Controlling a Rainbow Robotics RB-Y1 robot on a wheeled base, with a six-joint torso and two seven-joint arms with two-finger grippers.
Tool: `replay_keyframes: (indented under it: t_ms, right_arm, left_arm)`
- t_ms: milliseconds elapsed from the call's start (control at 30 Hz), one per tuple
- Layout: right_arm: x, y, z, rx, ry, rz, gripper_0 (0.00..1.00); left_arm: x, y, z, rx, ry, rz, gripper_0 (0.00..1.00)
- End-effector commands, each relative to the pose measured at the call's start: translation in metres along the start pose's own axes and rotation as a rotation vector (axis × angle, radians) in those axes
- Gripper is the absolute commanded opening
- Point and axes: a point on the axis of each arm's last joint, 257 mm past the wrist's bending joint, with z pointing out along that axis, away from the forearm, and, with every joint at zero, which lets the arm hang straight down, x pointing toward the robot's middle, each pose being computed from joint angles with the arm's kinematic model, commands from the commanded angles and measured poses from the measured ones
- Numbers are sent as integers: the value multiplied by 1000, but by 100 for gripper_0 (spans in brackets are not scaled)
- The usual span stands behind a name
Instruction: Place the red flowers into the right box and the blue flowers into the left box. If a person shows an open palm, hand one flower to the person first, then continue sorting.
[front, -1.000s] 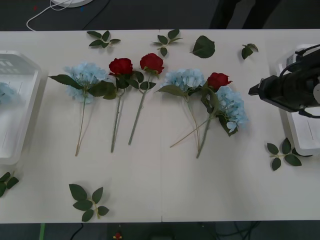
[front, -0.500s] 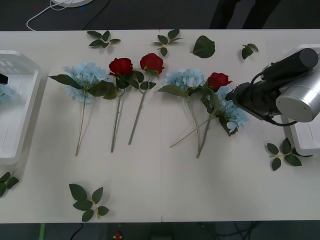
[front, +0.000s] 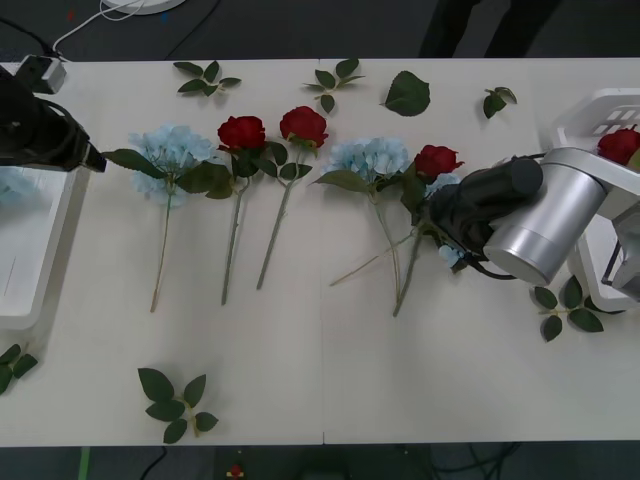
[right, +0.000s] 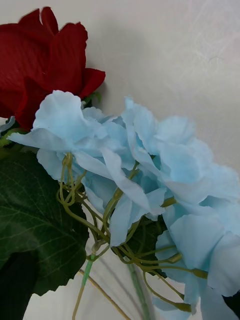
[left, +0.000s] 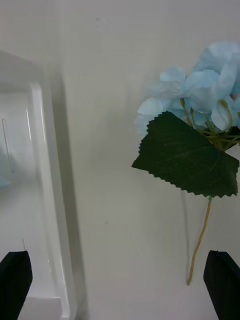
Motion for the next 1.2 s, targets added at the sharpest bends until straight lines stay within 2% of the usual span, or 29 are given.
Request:
replay_keyframes:
  t_ms: [33,167,467,500,567,633,767,800,833,900,1200]
  right_arm:
    - [9,23,9,-21,-1,103,100]
    - [7,28,29,-8,-31,170,100]
    - [-8,31,59,1,-66,220,100]
    - [-9,31,60,-1,-67,219,77]
    - [-9,32,60,-2,-67,219,16]
    - [-10,32,59,-3,-69,217,3]
    - [-11,31,59,-2,-71,211,0]
    - [-12,32,58,-4,-71,208,0]
    - [-13,32,57,-6,-73,205,0]
    - [-15,32,55,-10,-72,199,0]
    - [-30,29,37,-25,-57,192,0]
  left_arm:
    - [19,-40,25,4,30,91,100]
    - [29,-71,60,29,44,121,100]
    - [32,-114,135,20,-27,125,100]
    - [32,-115,138,22,-32,121,100]
    - [35,-117,145,24,-31,113,100]
    - [38,-120,149,28,-25,108,100]
    - [45,-120,152,33,-15,103,100]
    - [45,-120,153,34,-17,104,84]
    - [46,-119,153,33,-17,103,62]
    - [46,-119,155,34,-23,101,0]
    - [43,-116,155,29,-38,98,0]
